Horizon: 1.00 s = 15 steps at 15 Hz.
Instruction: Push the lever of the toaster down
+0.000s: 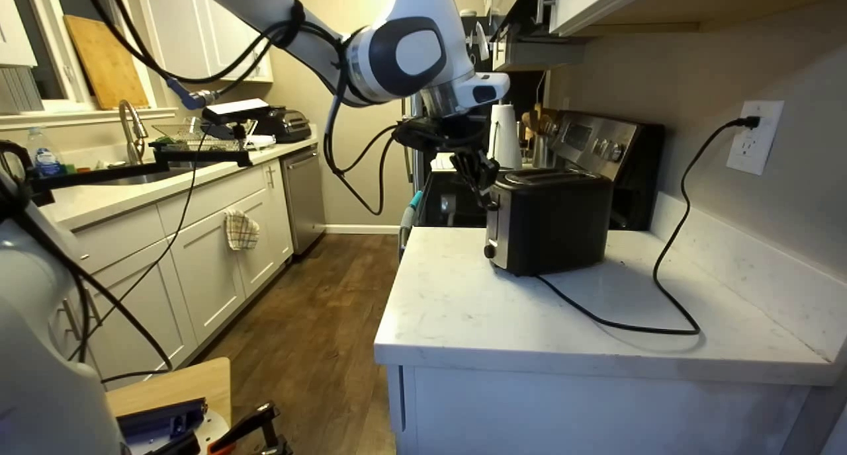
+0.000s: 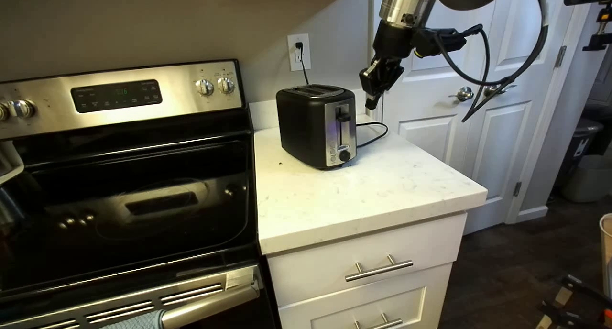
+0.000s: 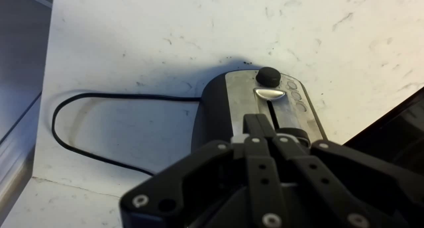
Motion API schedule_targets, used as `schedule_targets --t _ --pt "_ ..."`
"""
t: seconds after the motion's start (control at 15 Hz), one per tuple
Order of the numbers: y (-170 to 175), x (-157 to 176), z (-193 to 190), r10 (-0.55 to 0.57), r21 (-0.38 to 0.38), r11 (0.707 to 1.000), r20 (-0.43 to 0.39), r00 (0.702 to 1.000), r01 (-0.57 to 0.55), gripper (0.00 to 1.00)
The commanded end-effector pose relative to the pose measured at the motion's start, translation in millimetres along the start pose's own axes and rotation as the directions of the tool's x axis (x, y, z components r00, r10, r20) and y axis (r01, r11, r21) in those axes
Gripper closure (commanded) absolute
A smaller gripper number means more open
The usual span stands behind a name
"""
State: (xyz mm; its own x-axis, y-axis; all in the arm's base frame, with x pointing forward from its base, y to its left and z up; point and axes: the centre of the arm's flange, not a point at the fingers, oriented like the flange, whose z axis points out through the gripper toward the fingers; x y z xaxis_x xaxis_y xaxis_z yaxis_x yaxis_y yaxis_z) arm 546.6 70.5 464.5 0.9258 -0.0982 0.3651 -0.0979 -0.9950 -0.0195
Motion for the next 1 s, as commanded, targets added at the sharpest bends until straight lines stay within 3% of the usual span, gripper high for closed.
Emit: schedule_targets --t 0.0,0.67,0.93 --pt "-5.9 21.5 10.3 -0.039 0.002 0.999 -0.067 0.997 0.04 1.0" --pt "-28.1 33.2 12.9 -0.059 0.04 0.997 -0.081 0.995 0.062 1.0" --pt "-36.7 28.3 8.0 -0.059 0.064 0.996 -0.029 0.998 0.06 1.0"
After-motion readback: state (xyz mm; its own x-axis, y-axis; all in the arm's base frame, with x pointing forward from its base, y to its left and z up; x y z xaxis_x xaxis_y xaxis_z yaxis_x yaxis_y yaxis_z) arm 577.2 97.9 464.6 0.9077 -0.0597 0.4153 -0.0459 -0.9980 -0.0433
